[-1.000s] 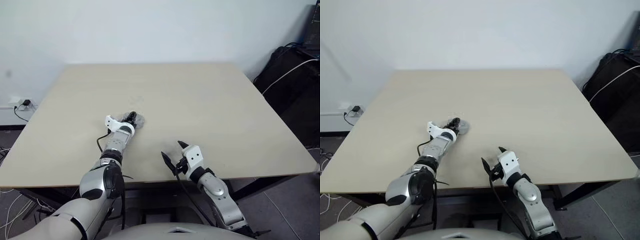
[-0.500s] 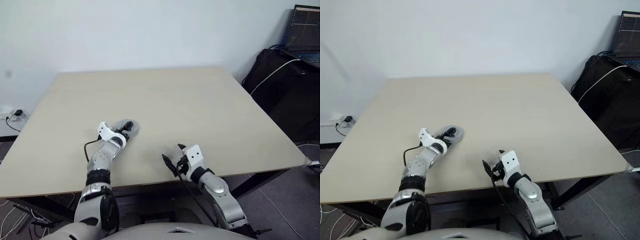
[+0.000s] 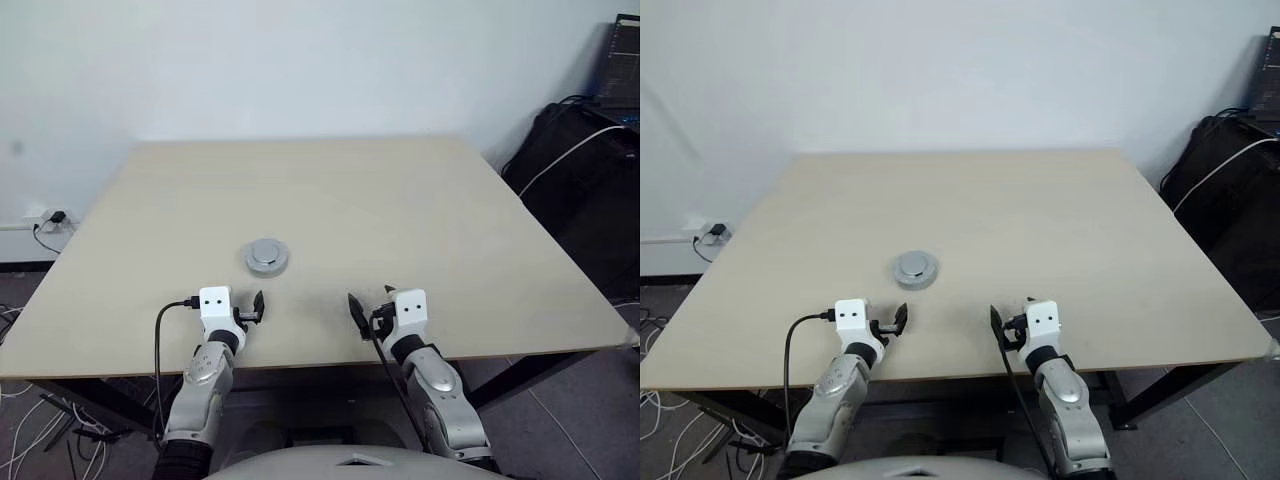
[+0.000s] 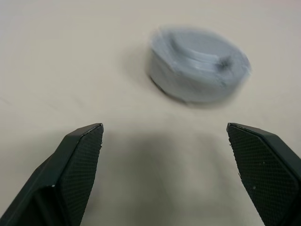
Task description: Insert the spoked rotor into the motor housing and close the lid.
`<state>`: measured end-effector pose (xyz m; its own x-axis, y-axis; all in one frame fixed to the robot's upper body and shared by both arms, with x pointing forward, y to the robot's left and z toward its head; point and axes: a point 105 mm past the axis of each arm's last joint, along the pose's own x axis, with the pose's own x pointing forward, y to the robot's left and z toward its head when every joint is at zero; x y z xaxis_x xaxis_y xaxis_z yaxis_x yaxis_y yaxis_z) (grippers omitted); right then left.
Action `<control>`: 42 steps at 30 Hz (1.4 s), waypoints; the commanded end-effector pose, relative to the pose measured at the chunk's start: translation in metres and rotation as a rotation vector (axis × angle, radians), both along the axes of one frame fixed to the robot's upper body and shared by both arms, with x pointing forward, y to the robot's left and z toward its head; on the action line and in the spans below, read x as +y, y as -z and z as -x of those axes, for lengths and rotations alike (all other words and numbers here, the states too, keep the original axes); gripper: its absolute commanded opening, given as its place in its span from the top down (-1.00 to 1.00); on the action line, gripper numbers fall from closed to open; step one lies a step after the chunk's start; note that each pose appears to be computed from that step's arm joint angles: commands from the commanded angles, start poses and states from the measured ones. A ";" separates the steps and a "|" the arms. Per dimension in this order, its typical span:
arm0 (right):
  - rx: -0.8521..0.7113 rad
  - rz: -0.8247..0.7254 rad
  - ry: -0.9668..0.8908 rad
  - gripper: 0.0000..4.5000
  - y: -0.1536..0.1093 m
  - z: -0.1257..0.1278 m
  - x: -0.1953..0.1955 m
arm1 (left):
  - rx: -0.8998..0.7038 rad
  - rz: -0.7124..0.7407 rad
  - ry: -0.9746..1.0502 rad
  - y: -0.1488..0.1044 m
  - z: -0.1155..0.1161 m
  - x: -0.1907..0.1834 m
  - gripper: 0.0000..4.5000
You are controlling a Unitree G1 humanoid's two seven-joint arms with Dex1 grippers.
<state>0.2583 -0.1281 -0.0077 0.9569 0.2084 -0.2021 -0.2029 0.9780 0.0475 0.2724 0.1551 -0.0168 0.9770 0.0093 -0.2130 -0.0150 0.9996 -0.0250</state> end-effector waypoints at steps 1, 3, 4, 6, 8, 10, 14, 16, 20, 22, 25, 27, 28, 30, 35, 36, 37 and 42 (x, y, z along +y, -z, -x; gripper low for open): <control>-0.111 0.032 0.084 -1.00 -0.015 -0.002 -0.011 | -0.150 -0.078 -0.018 -0.020 -0.001 -0.003 -0.98; -0.137 0.056 0.130 -1.00 -0.015 0.001 -0.018 | -0.194 -0.106 -0.002 -0.021 0.005 -0.006 -0.98; -0.141 0.043 0.160 -1.00 -0.015 0.002 -0.023 | -0.208 -0.116 0.004 -0.020 0.007 -0.007 -0.98; -0.147 0.028 0.208 -1.00 -0.015 0.003 -0.030 | -0.225 -0.118 0.002 -0.020 0.009 -0.008 -0.98; -0.191 0.050 0.215 -1.00 -0.018 0.006 -0.033 | -0.241 -0.102 0.000 -0.019 0.010 -0.010 -0.98; -0.198 0.044 0.198 -1.00 -0.017 0.010 -0.032 | -0.250 -0.083 -0.002 -0.019 0.011 -0.012 -0.98; -0.158 0.011 0.198 -1.00 -0.008 0.015 -0.030 | -0.259 -0.032 0.008 -0.019 0.010 -0.015 -0.98; -0.149 -0.013 0.194 -1.00 -0.006 0.015 -0.029 | -0.258 -0.018 0.009 -0.019 0.010 -0.015 -0.98; -0.141 -0.060 0.192 -1.00 -0.005 0.015 -0.028 | -0.248 0.008 0.021 -0.018 0.009 -0.017 -0.98; -0.135 -0.088 0.188 -1.00 -0.005 0.015 -0.027 | -0.242 0.018 0.026 -0.017 0.010 -0.018 -0.98; -0.128 -0.098 0.180 -1.00 -0.004 0.015 -0.026 | -0.236 0.023 0.031 -0.016 0.011 -0.019 -0.98; -0.121 -0.104 0.176 -1.00 -0.003 0.015 -0.026 | -0.233 0.027 0.042 -0.015 0.012 -0.021 -0.98; -0.118 -0.106 0.175 -1.00 -0.002 0.016 -0.026 | -0.229 0.028 0.042 -0.014 0.013 -0.021 -0.98; -0.113 -0.107 0.171 -1.00 -0.001 0.016 -0.025 | -0.224 0.031 0.041 -0.013 0.014 -0.021 -0.98; -0.105 -0.107 0.157 -1.00 0.000 0.016 -0.023 | -0.212 0.034 0.045 -0.010 0.015 -0.021 -0.98; -0.103 -0.107 0.156 -1.00 0.001 0.016 -0.023 | -0.212 0.034 0.046 -0.010 0.016 -0.022 -0.98; -0.103 -0.107 0.155 -1.00 0.001 0.017 -0.023 | -0.211 0.034 0.048 -0.010 0.016 -0.022 -0.98; -0.099 -0.106 0.155 -1.00 0.001 0.016 -0.023 | -0.205 0.033 0.058 -0.009 0.015 -0.023 -0.98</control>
<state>0.2364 -0.1509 -0.0191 0.9887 0.0717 -0.1316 -0.0535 0.9892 0.1366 0.2538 0.1336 -0.0145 0.9983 -0.0442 -0.0371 0.0421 0.9976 -0.0542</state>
